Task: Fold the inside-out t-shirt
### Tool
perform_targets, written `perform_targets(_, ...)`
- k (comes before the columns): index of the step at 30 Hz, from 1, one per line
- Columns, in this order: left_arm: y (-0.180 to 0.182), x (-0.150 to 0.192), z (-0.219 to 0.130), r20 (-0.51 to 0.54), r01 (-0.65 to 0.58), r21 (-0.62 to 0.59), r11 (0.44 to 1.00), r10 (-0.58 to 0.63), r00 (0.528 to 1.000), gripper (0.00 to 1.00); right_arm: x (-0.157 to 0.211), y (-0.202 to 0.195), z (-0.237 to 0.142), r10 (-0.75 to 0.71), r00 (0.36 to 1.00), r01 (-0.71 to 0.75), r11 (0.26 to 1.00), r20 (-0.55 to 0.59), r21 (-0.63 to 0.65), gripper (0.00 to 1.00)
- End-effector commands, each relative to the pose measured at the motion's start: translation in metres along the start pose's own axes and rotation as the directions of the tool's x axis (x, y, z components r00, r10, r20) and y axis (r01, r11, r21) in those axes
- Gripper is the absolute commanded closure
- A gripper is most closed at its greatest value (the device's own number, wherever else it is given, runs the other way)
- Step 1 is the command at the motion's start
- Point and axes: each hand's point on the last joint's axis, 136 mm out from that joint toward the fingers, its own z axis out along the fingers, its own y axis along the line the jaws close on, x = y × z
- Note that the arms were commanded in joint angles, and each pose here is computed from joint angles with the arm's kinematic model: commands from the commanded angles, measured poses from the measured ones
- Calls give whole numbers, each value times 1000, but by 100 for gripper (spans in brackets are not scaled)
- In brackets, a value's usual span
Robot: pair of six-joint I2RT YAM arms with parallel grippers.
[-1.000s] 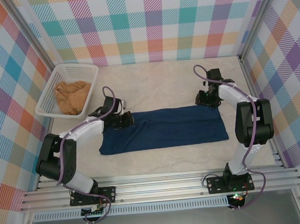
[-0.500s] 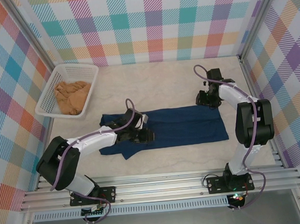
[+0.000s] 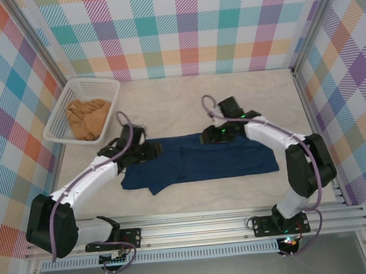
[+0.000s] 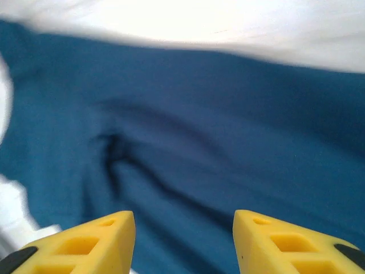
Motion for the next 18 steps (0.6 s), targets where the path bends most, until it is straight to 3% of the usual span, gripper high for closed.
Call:
perform_targets(1, 60, -4, 14, 8, 136, -153, 979, -137, 991, 46, -11, 57, 30, 6, 1000, -3, 988, 16, -157, 51)
perform_targets(5, 88, -31, 31, 35, 226, -174, 958, -224, 974, 46, -18, 69, 65, 86, 996, -87, 983, -11, -161, 49)
perform_targets(10, 101, -48, 52, 24, 231, -187, 955, -231, 973, 46, -12, 66, 94, 150, 988, -154, 981, -47, -121, 48)
perform_targets(18, 103, -64, 76, 19, 202, -191, 961, -202, 979, 51, -13, 57, 107, 173, 984, -177, 981, -45, -84, 60)
